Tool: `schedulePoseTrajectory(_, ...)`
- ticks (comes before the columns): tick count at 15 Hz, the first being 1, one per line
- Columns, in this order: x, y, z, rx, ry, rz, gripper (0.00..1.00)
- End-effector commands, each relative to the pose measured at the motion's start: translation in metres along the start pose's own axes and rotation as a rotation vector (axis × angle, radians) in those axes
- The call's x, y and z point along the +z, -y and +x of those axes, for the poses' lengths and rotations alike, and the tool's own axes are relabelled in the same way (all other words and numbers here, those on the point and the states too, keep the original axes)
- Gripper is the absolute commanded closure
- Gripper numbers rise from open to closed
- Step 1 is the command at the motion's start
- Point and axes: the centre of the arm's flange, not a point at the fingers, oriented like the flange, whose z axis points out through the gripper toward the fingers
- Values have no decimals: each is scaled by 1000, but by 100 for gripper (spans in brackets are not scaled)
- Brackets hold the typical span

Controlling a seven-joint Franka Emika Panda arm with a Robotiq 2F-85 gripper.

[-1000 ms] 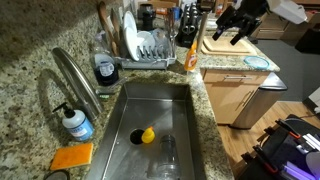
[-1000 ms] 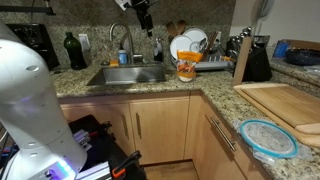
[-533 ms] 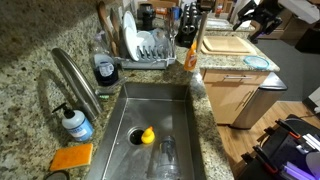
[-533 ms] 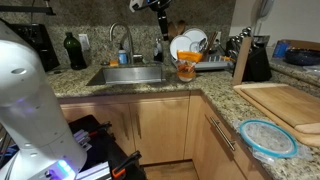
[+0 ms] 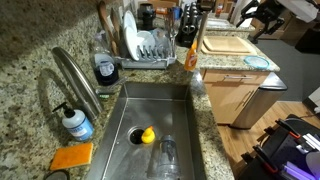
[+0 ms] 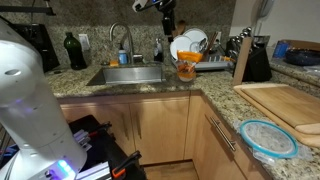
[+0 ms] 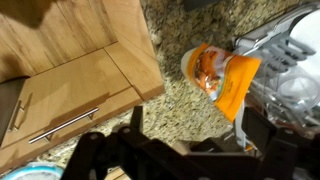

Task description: Pick up the lid from the right side of the countertop and put it in the sink

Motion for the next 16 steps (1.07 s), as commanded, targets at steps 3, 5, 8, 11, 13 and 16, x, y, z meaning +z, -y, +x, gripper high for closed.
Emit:
schedulePoseTrajectory(3, 30, -125, 102, 331, -23, -71, 0)
schedulePoseTrajectory(5, 45, -171, 117, 461, -9, -105, 0)
schedulePoseTrajectory(8, 36, -177, 117, 470, 4, -124, 0)
schedulePoseTrajectory(11, 48, -175, 120, 533, -49, -149, 0)
schedulePoseTrajectory(13, 74, -188, 154, 680, -3, -187, 0)
schedulePoseTrajectory(16, 102, -229, 182, 828, 22, -229, 0)
